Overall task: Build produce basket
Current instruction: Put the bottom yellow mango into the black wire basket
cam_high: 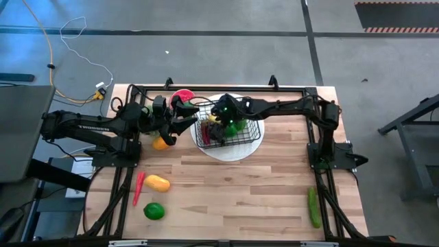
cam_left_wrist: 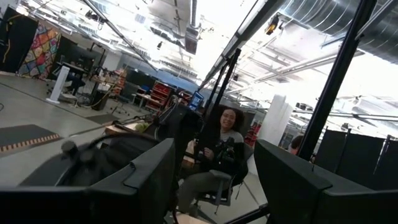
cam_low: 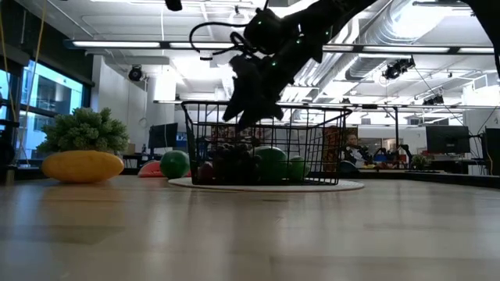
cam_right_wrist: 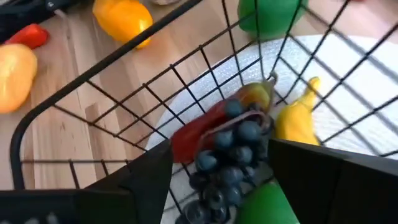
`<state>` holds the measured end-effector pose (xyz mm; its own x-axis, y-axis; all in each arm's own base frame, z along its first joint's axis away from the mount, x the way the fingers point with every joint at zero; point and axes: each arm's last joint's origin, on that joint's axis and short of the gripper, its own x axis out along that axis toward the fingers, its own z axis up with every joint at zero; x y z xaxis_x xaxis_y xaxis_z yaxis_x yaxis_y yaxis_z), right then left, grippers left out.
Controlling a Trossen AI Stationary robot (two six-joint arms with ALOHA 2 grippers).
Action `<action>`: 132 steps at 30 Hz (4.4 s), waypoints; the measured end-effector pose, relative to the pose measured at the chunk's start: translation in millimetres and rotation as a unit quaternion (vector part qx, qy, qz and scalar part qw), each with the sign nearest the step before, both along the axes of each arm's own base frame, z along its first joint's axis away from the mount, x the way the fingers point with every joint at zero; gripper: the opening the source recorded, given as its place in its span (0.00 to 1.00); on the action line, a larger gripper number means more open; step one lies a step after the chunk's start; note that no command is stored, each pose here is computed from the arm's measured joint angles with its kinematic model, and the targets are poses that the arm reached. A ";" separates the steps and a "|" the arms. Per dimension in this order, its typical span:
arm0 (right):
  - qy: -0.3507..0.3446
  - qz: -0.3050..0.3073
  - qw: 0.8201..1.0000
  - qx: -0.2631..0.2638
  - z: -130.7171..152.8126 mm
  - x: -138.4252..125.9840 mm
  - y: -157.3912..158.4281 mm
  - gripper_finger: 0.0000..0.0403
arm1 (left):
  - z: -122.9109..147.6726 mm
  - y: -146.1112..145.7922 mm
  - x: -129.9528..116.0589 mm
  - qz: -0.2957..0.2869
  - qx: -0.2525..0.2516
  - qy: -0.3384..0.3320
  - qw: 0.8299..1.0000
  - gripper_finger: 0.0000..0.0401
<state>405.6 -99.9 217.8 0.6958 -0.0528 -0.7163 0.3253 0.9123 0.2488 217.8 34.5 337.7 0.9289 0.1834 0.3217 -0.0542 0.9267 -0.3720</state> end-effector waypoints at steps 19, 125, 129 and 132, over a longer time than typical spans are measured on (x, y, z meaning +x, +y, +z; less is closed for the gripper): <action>-0.199 -0.037 0.979 0.009 58.0 -155.6 58.4 0.61 | -5.0 0.2 1.5 -0.001 -0.001 0.027 1.000 0.53; -0.374 0.042 0.921 -0.095 85.3 -199.2 83.3 0.61 | -121.3 -149.4 -41.2 -0.139 0.081 0.731 0.663 0.90; -0.370 0.042 0.923 -0.094 84.3 -199.2 83.3 0.61 | -131.9 -146.8 -46.3 -0.155 0.068 0.718 0.675 0.90; -0.369 0.042 0.924 -0.094 84.1 -199.2 83.3 0.61 | -146.4 -145.2 -51.2 -0.167 0.051 0.732 0.659 0.90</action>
<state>206.5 -16.6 301.9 0.9983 -0.0514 -0.0288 0.0563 0.9765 0.2082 166.6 -110.8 191.2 0.2414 -0.0635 -0.9684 -0.0715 0.9940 -0.0830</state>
